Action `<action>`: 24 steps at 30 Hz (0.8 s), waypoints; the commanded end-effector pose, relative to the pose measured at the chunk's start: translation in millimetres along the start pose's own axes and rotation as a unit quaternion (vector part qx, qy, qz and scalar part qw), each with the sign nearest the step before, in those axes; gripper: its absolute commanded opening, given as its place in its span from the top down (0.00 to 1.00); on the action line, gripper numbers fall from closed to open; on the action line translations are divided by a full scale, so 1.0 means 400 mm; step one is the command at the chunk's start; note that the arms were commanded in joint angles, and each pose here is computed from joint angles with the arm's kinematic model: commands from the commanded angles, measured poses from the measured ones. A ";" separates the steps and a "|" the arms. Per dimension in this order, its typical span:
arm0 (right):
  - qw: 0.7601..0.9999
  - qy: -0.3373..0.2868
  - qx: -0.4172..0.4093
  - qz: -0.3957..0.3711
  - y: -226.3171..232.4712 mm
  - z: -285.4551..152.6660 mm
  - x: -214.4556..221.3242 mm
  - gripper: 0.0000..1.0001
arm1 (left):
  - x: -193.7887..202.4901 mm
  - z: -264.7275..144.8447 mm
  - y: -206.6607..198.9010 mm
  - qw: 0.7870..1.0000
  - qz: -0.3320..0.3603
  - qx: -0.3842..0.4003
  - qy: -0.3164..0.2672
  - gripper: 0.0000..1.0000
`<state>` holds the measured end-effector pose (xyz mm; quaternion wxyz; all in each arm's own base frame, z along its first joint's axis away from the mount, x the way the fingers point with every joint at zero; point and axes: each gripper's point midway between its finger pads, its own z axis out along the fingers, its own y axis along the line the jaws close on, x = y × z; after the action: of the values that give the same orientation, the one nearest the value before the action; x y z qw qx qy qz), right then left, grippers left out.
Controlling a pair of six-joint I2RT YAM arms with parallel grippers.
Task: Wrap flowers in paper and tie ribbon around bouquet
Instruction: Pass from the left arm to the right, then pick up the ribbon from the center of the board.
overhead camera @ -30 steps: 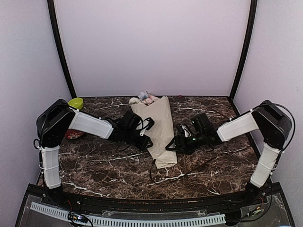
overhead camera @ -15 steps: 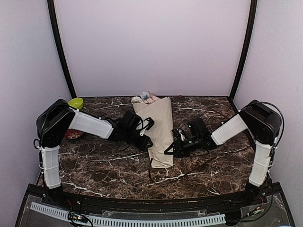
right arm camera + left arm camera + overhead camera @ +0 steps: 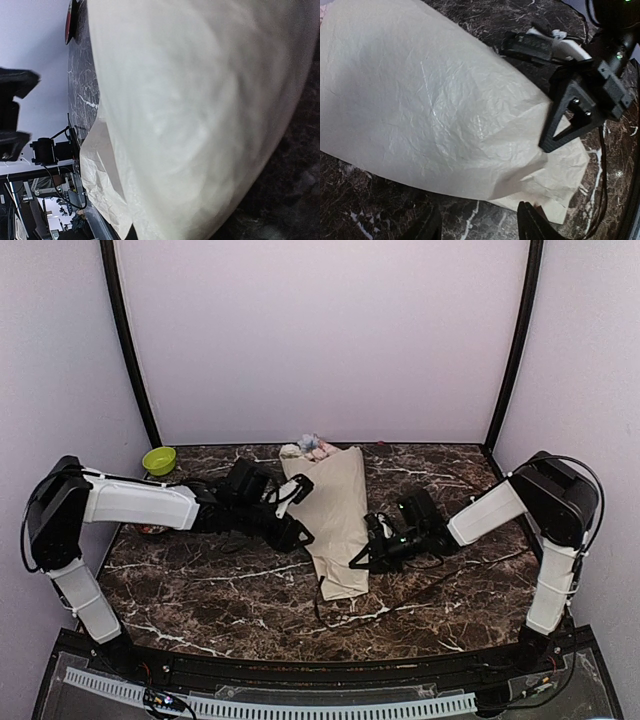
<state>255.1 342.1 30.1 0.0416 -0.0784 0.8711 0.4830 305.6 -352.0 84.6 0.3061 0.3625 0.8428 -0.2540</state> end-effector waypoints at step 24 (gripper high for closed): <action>0.999 -0.004 0.038 -0.035 0.015 -0.012 -0.018 1.00 | 0.258 0.061 -0.249 0.985 0.027 0.099 0.142 0.50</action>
<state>256.4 338.3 29.2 0.0470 -0.0917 0.8858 0.4525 197.0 -377.3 26.5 0.1837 0.4391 0.8400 -0.2606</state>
